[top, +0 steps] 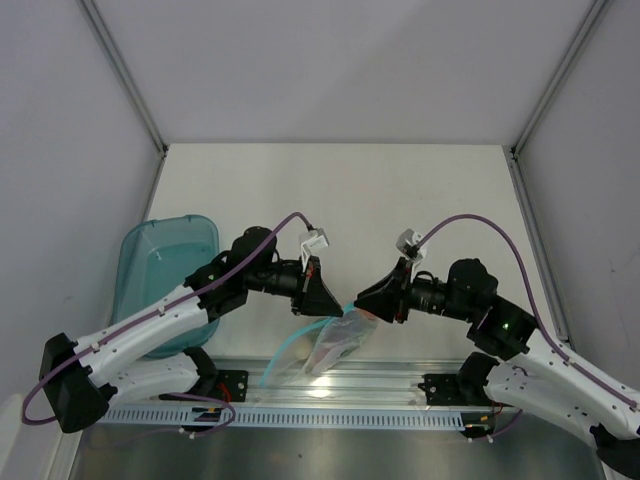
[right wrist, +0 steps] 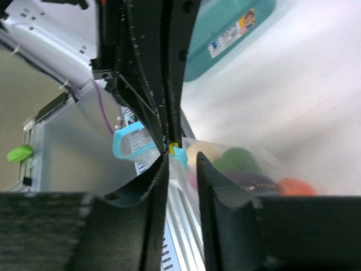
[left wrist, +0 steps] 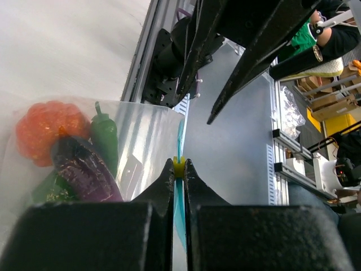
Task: Place the food in the zip-top bag and seal the zipper
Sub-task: Zip the zipper food storage bag at the center of the board.
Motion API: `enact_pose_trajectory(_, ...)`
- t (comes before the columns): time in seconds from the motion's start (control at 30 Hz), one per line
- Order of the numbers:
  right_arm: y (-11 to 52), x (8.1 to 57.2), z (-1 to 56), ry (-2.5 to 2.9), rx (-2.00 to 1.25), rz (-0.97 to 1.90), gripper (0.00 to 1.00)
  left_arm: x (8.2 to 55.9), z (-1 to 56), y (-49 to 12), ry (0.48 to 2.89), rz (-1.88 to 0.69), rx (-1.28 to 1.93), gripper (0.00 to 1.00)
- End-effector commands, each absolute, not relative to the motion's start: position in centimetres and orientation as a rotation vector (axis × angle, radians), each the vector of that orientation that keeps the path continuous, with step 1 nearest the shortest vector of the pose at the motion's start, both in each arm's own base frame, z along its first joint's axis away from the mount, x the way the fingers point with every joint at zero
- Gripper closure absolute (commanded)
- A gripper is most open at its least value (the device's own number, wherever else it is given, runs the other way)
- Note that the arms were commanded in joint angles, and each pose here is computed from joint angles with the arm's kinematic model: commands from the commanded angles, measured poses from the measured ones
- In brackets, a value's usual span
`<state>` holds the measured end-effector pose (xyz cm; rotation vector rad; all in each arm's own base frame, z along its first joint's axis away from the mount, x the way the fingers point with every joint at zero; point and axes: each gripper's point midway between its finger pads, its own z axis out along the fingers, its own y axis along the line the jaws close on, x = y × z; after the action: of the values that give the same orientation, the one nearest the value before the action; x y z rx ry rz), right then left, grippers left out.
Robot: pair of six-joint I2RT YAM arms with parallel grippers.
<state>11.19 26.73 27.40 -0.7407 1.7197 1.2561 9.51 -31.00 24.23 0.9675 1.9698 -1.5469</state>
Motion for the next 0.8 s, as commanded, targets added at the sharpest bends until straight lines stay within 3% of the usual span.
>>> enact_pose_trajectory(0.0,27.2,9.8,29.0,1.631,-0.886,1.326,0.68,8.7,26.2,-31.0,1.890,-1.600,1.011,0.99)
enact_pose_trajectory(0.1,27.7,9.0,28.6,1.632,-0.945,1.386,0.63,8.6,26.2,-31.0,1.890,-1.605,1.013,0.99)
enact_pose_trajectory(0.23,28.5,9.0,27.8,1.658,-0.971,1.424,0.63,8.4,26.3,-31.0,1.879,-1.616,1.019,0.99)
enact_pose_trajectory(0.53,29.0,9.3,28.5,1.622,-0.967,1.443,0.81,8.2,26.1,-31.1,1.881,-1.640,1.021,0.99)
enact_pose_trajectory(0.67,29.1,9.1,28.2,1.638,-0.971,1.456,0.96,8.2,26.0,-31.2,1.876,-1.647,1.022,0.99)
enact_pose_trajectory(0.77,29.1,9.3,28.1,1.649,-0.958,1.451,1.00,8.2,26.1,-31.2,1.874,-1.653,1.024,0.99)
